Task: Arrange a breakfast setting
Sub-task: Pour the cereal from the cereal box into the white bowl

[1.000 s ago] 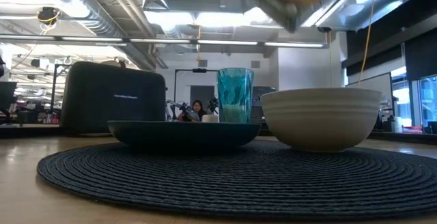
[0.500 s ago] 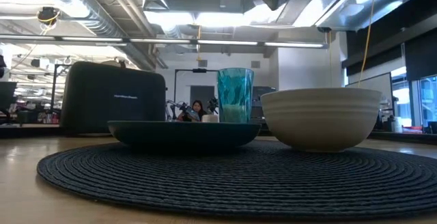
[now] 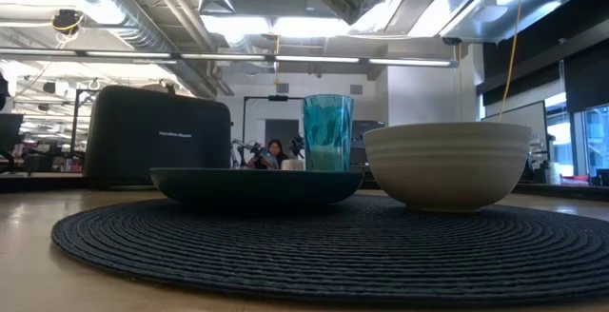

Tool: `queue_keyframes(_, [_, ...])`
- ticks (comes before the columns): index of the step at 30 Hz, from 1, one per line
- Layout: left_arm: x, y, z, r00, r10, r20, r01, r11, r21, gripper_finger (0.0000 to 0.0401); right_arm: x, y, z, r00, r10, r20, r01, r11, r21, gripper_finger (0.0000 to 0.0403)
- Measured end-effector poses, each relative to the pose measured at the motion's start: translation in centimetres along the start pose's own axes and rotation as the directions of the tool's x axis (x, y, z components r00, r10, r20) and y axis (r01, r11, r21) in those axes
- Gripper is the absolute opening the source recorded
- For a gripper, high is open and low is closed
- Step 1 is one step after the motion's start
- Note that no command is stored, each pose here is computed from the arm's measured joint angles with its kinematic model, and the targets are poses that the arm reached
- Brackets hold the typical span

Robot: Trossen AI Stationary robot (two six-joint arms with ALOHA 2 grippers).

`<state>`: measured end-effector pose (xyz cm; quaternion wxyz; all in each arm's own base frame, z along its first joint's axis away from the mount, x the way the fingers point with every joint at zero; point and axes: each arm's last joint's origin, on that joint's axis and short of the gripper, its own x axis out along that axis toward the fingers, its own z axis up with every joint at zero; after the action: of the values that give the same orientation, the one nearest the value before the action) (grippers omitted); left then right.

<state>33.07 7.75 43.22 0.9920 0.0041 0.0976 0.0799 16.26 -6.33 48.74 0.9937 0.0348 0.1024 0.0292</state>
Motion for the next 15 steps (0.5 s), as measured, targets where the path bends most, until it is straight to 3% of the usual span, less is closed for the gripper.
queue_keyframes(11, [-0.1, 0.0, -0.1, 1.0, -0.004, -0.02, 0.004, 1.0, -0.001, 0.0156, 0.1, -0.1, 0.9, 0.996, -0.012, 0.088, 0.015, 0.999, -0.037, 0.0002])
queue_keyframes(15, [-0.4, 0.1, 0.2, 1.0, 0.008, 0.005, -0.008, 1.0, -0.004, 0.0116, -0.3, 0.0, 1.7, 0.987, -0.04, 0.157, 0.046, 0.998, -0.04, 0.0036])
